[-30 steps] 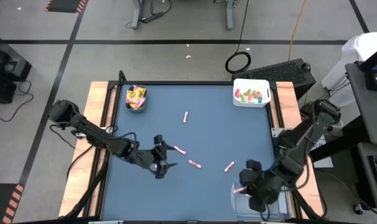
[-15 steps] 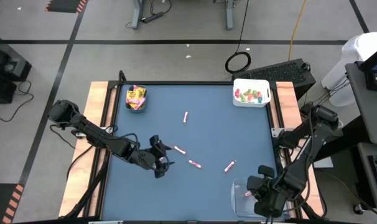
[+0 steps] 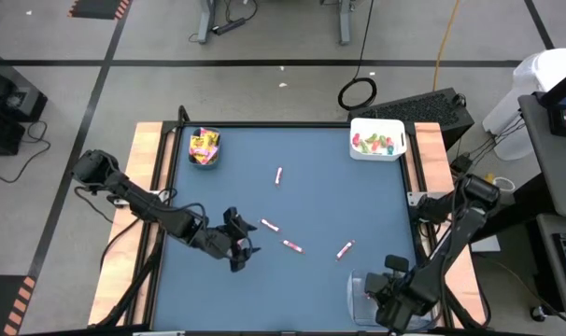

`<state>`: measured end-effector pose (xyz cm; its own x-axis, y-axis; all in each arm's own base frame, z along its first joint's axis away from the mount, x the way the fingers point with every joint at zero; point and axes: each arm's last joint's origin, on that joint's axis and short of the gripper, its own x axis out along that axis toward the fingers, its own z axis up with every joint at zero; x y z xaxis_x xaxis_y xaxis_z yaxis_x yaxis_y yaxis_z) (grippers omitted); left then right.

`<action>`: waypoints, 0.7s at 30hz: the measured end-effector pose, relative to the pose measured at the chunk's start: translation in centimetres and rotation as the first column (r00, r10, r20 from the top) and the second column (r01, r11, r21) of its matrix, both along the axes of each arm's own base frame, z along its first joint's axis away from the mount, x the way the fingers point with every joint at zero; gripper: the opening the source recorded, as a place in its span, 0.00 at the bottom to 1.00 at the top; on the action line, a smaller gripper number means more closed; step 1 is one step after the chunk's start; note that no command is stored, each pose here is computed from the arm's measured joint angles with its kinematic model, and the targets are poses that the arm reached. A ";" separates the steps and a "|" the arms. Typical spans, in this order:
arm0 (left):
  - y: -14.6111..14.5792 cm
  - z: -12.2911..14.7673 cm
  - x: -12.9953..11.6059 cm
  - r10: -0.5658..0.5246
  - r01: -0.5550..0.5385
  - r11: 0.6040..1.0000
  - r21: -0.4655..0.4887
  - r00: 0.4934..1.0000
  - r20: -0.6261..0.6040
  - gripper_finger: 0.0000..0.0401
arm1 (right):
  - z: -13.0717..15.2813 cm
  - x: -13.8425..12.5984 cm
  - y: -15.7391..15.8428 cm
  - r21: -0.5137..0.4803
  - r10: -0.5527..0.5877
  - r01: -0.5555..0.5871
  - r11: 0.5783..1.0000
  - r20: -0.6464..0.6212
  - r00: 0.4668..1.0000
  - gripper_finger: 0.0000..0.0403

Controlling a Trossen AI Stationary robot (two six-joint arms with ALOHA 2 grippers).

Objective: Sort candy
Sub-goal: Put the white candy into the transparent bin

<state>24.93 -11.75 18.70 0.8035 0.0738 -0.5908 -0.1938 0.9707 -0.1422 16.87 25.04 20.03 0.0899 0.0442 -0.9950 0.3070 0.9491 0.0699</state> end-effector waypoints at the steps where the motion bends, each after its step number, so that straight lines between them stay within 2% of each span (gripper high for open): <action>1: -0.1 0.0 0.0 -0.004 0.004 1.000 -0.001 1.000 0.000 0.79 | -0.2 0.0 0.0 -0.010 -0.003 0.003 1.000 -0.007 1.000 0.19; 7: -0.6 0.0 -0.3 -0.024 0.024 1.000 -0.003 1.000 0.000 0.79 | -0.1 0.0 -0.1 -0.012 -0.031 0.031 0.999 -0.007 0.999 0.33; 12: -0.8 -0.1 -0.5 -0.015 0.014 1.000 -0.022 1.000 -0.006 0.79 | 0.8 -0.2 -0.3 0.014 -0.010 0.010 1.000 0.008 1.000 0.41; 17: -1.0 -0.5 -1.1 0.002 -0.005 0.999 -0.052 0.998 -0.067 0.79 | 2.8 -0.3 -0.5 0.070 -0.002 -0.002 0.998 0.058 0.998 0.41; 21: -1.2 -1.1 -1.9 0.012 -0.019 0.999 -0.047 0.990 -0.141 0.79 | 5.1 0.0 -0.5 0.075 0.011 -0.025 0.997 0.193 0.981 0.39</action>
